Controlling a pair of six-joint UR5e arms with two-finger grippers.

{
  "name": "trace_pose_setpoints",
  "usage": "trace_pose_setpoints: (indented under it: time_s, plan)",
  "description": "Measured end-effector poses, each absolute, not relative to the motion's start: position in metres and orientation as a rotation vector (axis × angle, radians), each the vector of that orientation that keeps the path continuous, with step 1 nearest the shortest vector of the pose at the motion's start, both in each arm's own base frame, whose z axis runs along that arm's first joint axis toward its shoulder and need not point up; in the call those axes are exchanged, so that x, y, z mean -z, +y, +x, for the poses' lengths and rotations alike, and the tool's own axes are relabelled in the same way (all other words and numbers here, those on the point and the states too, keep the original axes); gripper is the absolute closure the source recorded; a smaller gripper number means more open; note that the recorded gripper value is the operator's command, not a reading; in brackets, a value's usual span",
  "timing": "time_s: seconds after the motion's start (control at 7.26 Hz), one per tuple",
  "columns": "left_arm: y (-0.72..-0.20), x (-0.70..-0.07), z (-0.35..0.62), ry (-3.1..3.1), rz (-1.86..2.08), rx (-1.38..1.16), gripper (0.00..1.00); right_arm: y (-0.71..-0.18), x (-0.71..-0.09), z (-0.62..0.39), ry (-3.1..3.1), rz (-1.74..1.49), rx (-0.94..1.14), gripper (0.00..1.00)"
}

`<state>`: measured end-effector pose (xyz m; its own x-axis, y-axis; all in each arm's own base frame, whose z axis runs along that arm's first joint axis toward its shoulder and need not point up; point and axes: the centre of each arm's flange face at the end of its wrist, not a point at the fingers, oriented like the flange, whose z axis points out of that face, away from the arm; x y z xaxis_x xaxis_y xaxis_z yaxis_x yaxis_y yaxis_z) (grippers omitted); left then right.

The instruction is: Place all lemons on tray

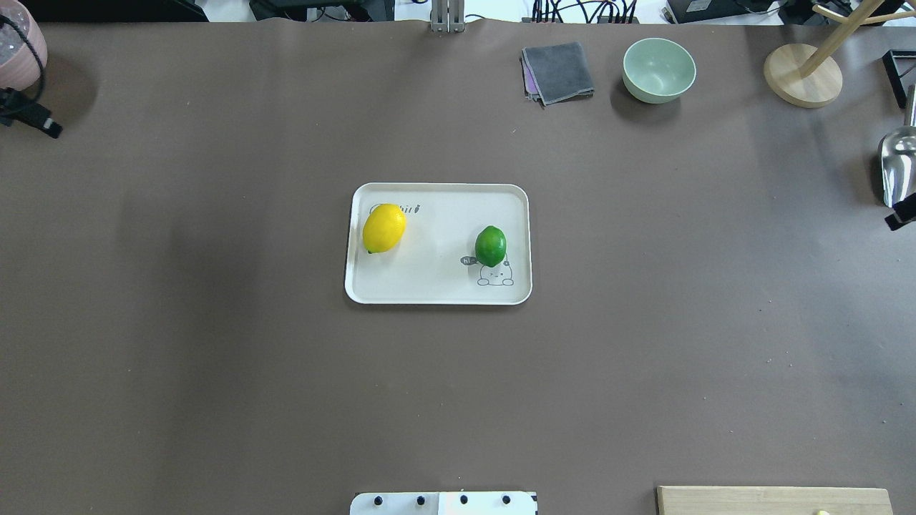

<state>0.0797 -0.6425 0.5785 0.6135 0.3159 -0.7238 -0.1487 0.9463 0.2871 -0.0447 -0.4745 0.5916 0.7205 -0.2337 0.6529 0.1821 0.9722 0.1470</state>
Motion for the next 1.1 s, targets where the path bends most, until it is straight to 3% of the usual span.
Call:
trace_pose_setpoints:
  time_s: [0.55, 1.1]
  plan:
    - [-0.594, -0.654, -0.041, 0.852, 0.000, -0.175, 0.02, -0.434, -0.615, 0.029, -0.724, 0.004, 0.141, 0.00]
    - [-0.586, -0.644, -0.061, 0.849, -0.053, -0.006, 0.02, -0.442, -0.607, 0.029, -0.723, -0.004, 0.123, 0.00]
